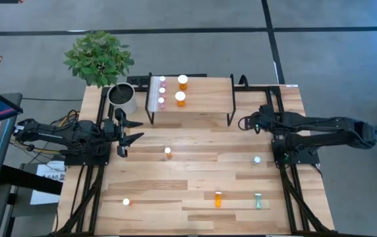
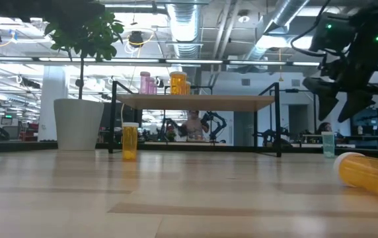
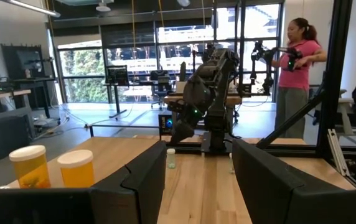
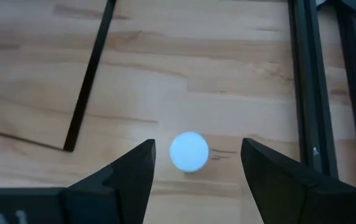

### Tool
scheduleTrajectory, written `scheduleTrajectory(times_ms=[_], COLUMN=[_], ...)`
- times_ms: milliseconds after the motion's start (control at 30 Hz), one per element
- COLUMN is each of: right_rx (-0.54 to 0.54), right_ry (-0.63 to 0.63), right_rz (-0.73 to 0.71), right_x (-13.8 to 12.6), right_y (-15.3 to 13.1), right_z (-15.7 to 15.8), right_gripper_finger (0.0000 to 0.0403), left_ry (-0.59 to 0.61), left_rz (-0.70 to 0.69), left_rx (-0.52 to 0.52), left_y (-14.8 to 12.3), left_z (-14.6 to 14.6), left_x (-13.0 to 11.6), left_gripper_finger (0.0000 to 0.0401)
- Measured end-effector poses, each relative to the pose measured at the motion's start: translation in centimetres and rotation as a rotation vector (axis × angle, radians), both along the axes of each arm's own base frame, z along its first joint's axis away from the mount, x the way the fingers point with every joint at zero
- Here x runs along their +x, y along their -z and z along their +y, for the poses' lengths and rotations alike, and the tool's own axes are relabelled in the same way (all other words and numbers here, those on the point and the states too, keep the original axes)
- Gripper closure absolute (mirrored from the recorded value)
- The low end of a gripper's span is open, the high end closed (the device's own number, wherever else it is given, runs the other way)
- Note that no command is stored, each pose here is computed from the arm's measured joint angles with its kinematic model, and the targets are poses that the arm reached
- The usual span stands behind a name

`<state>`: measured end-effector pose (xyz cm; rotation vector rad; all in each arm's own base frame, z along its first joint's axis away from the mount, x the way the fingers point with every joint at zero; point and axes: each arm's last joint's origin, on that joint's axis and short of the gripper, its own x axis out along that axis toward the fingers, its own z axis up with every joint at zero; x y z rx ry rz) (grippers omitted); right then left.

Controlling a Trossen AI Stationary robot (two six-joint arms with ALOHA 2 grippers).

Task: Pick and place medicine bottles onto shelf by color
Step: Put the top green pill bottle on the shelf

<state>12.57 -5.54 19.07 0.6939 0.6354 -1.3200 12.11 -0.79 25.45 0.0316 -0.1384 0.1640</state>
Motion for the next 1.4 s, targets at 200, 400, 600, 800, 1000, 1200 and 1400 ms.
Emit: scheduleTrajectory(times_ms=[200, 400, 600, 800, 1000, 1200, 1400], right_rx=[-0.012, -0.008, -0.023, -0.014, 0.0, 0.012, 0.017], right_ry=[0.009, 0.002, 0.018, 0.024, 0.02, 0.015, 0.015], right_rz=[-0.02, -0.023, -0.027, -0.002, 0.039, 0.067, 0.077], right_x=[0.1, -0.1, -0.1, 0.1, 0.9, 1.5, 1.7], right_y=[0.2, 1.4, 1.4, 1.8, 2.6, 3.3, 3.6], right_z=[-0.4, -0.4, -0.5, -0.6, -0.9, -1.1, -1.2], right_gripper_finger=[0.0143, 0.0143, 0.0143, 0.0143, 0.0143, 0.0143, 0.0145], left_ry=[0.0, 0.0, 0.0, 0.0, 0.0, 0.0, 0.0], left_rz=[0.0, 0.0, 0.001, 0.001, 0.0, 0.001, 0.001], left_rx=[-0.001, -0.002, -0.001, -0.001, -0.001, -0.001, -0.002], left_y=[0.0, 0.0, 0.0, 0.0, 0.0, 0.0, 0.0], left_z=[0.0, 0.0, 0.0, 0.0, 0.0, 0.0, 0.0], left_x=[0.0, 0.0, 0.0, 0.0, 0.0, 0.0, 0.0], left_gripper_finger=[0.0228, 0.0228, 0.0228, 0.0228, 0.0228, 0.0228, 0.0228])
